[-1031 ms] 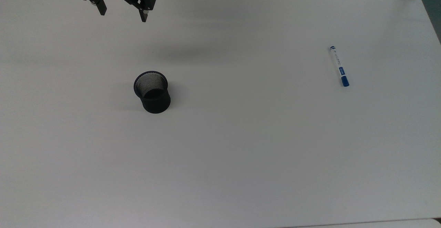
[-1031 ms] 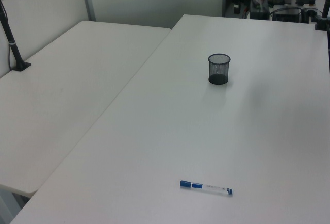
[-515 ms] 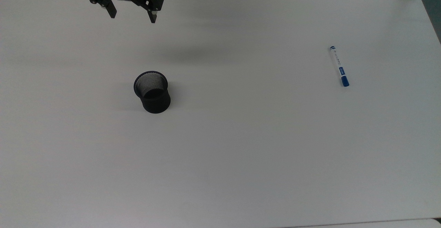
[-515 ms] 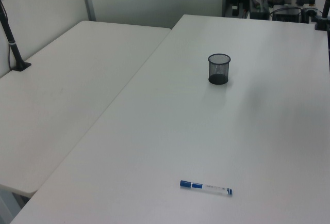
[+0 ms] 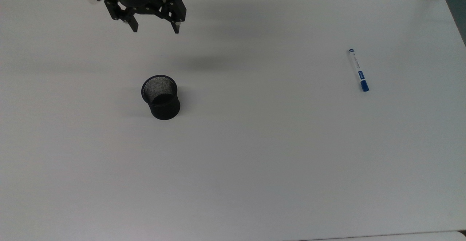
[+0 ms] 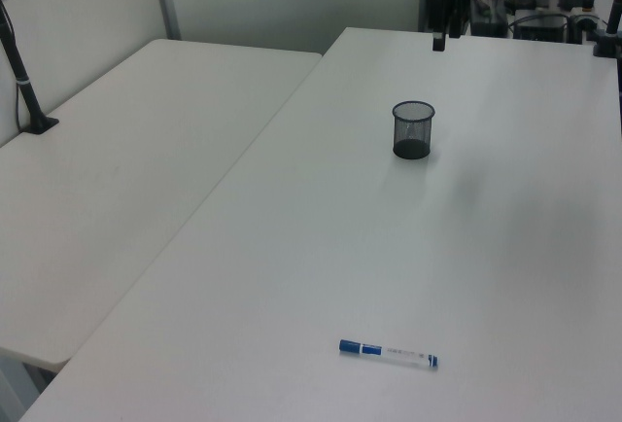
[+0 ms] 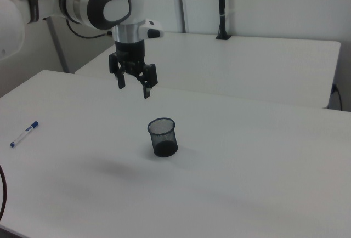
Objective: Insert the marker
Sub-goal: 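Move the open gripper over the marker and lower it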
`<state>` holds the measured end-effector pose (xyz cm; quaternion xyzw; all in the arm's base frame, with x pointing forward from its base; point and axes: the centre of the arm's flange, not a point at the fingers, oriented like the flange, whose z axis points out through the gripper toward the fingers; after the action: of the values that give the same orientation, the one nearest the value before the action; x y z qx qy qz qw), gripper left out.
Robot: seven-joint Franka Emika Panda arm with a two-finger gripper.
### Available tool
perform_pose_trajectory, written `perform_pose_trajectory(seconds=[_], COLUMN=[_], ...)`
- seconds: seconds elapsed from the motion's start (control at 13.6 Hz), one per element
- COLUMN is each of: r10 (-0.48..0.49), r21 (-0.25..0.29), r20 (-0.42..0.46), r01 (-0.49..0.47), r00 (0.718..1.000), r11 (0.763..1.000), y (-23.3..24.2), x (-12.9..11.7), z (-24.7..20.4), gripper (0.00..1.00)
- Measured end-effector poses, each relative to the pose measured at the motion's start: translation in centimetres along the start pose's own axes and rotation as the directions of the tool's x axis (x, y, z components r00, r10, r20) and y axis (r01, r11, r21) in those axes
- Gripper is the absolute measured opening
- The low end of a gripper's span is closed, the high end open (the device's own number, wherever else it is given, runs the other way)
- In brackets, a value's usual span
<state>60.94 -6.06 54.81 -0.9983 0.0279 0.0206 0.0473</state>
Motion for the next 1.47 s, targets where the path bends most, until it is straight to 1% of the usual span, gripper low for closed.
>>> perform_pose_trajectory(seconds=[0.22,0.29,0.37,0.44,0.52,0.59,0.66,0.74,0.88,1.03,1.1,1.32,1.47], r10=[-0.098,-0.135,-0.149,-0.176,-0.19,-0.203,-0.199,-0.19,-0.178,-0.166,-0.161,-0.15,-0.126], r21=[0.007,0.013,0.014,0.012,0.011,0.006,0.003,-0.001,-0.013,-0.024,-0.028,-0.029,-0.018], r20=[0.008,0.009,0.011,0.019,0.025,0.019,0.008,-0.007,-0.019,-0.014,-0.017,-0.036,-0.069], r01=[0.098,0.135,0.149,0.176,0.19,0.203,0.199,0.19,0.178,0.165,0.161,0.149,0.125], r00=[0.995,0.991,0.989,0.984,0.981,0.979,0.98,0.982,0.984,0.986,0.987,0.988,0.99], r11=[0.995,0.991,0.989,0.984,0.982,0.979,0.98,0.982,0.984,0.986,0.987,0.988,0.992], y=[-6.1,-9.9,-12.5,-16.8,-19.6,-24.1,-26.8,-30.6,-36.1,-39.5,-42.1,-46.4,-47.5], x=[0.4,0.1,-0.2,-1.1,-1.7,-2.5,-2.9,-3.3,-4.1,-5.1,-6.2,-8.3,-8.0], z=[1.1,1.4,1.5,2.0,2.5,3.6,4.6,6.8,11.2,14.3,16.3,19.7,21.9], gripper=[1.0,1.0,1.0,1.0,1.0,1.0,1.0,1.0,1.0,1.0,1.0,1.0,1.0])
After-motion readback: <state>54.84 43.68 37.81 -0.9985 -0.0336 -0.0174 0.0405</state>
